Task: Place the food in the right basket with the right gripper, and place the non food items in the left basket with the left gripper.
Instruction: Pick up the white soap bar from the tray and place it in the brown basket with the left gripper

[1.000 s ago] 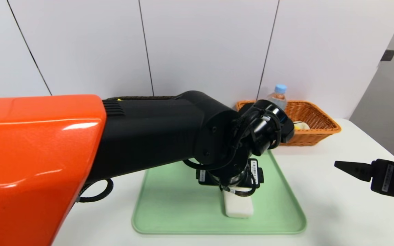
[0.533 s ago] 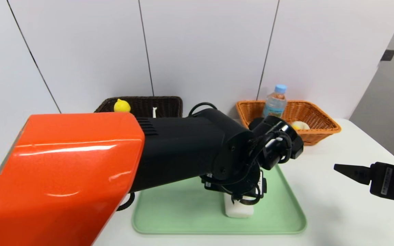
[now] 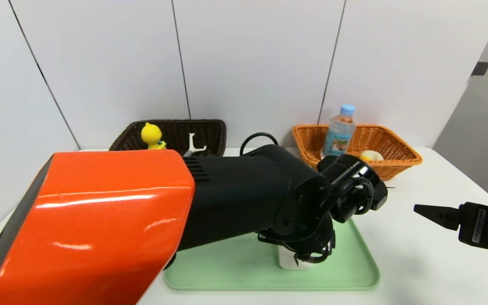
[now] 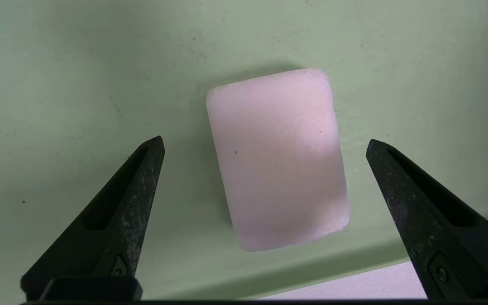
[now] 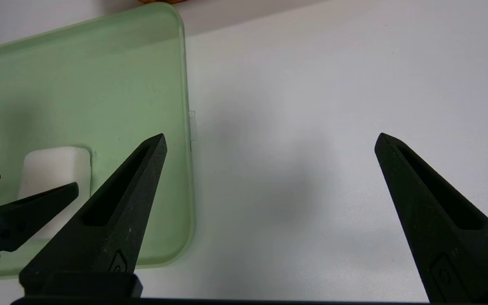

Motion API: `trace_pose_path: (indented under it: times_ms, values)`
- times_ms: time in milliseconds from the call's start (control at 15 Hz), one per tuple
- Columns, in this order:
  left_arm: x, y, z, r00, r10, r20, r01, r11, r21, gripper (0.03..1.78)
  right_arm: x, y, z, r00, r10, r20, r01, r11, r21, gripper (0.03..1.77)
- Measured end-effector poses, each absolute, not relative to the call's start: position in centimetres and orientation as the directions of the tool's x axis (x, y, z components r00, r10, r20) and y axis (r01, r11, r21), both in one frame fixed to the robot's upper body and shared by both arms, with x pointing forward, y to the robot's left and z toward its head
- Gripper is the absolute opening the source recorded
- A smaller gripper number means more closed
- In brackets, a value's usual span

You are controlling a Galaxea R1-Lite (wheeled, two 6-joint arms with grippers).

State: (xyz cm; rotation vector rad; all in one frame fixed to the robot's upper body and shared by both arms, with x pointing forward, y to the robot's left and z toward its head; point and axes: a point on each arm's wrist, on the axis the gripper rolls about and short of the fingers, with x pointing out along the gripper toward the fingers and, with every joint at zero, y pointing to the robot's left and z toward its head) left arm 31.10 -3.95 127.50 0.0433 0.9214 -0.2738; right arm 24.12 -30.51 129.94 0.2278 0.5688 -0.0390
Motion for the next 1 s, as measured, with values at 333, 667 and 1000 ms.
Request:
trace_pose_path:
  times_ms: [333,667,1000]
  values:
    - [31.2,-4.1,127.0,0.571,-0.204,-0.795,0.251,0.966,-0.068,1.69,24.1,-30.5,130.0,0.844,0.026,-0.536,0.099,0.974,0.204,1.7]
    - [31.3,-4.3,126.4,0.566,-0.195,-0.801,0.249,0.967,-0.06,1.69,24.1,-30.5,129.9,0.843,0.026,-0.537,0.099,0.974,0.203,1.7]
    - [31.5,-4.5,125.7,0.584,-0.163,-0.795,0.246,0.969,-0.017,1.69,24.1,-30.5,129.9,0.843,0.026,-0.538,0.099,0.974,0.203,1.7]
